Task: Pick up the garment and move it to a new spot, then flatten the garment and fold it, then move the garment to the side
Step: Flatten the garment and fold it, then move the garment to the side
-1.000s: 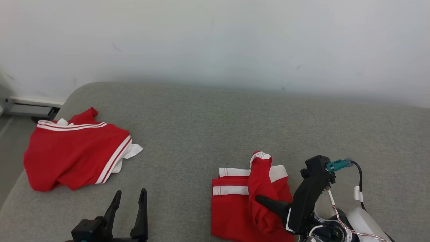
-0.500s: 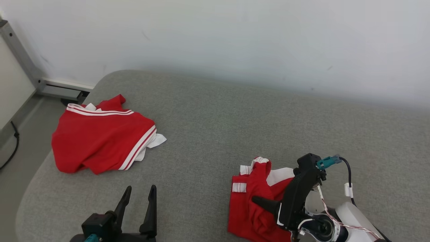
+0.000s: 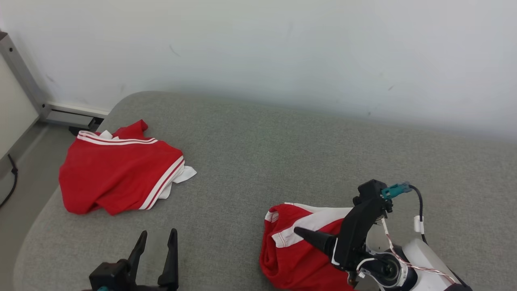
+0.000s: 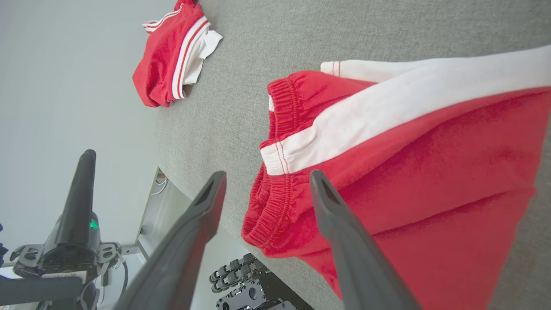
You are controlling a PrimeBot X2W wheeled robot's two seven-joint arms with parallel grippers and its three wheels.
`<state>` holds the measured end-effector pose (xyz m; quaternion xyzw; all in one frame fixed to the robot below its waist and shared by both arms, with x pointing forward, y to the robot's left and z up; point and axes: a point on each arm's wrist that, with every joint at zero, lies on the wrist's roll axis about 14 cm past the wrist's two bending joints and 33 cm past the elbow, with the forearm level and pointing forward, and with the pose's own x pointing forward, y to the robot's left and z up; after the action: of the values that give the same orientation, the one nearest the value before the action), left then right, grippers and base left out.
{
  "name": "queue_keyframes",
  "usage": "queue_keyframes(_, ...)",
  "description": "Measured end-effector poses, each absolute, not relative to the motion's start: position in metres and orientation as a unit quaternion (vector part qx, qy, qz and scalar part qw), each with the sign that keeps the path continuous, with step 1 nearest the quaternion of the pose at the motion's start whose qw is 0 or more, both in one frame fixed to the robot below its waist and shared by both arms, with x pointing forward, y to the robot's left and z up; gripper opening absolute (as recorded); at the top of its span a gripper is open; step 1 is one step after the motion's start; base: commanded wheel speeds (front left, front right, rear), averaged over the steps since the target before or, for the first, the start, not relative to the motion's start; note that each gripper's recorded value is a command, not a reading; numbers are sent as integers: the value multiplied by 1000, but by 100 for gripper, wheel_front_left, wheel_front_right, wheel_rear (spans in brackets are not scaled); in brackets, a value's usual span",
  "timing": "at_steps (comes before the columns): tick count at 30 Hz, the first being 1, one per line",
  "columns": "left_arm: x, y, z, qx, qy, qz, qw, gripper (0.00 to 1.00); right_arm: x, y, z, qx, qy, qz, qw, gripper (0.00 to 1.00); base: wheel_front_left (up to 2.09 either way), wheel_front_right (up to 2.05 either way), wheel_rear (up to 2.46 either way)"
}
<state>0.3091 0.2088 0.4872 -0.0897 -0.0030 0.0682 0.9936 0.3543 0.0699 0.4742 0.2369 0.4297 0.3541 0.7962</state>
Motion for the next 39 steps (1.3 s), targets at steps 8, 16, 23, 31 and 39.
queue_keyframes(8,308,199,488,-87,-5,51,995,100,371,18,485,242,373,305,842,100,0,0,0)
queue_keyframes(16,309,195,496,-62,-18,37,997,100,375,-27,466,173,368,258,877,100,0,0,0)
queue_keyframes(23,310,194,500,-61,-23,38,997,100,372,-24,447,155,394,251,870,100,0,0,0)
queue_keyframes(31,308,198,501,-63,-24,50,996,100,371,-13,427,132,425,250,860,100,0,0,0)
queue_keyframes(39,306,206,499,-63,-21,63,996,100,361,-4,401,107,471,249,839,100,0,0,0)
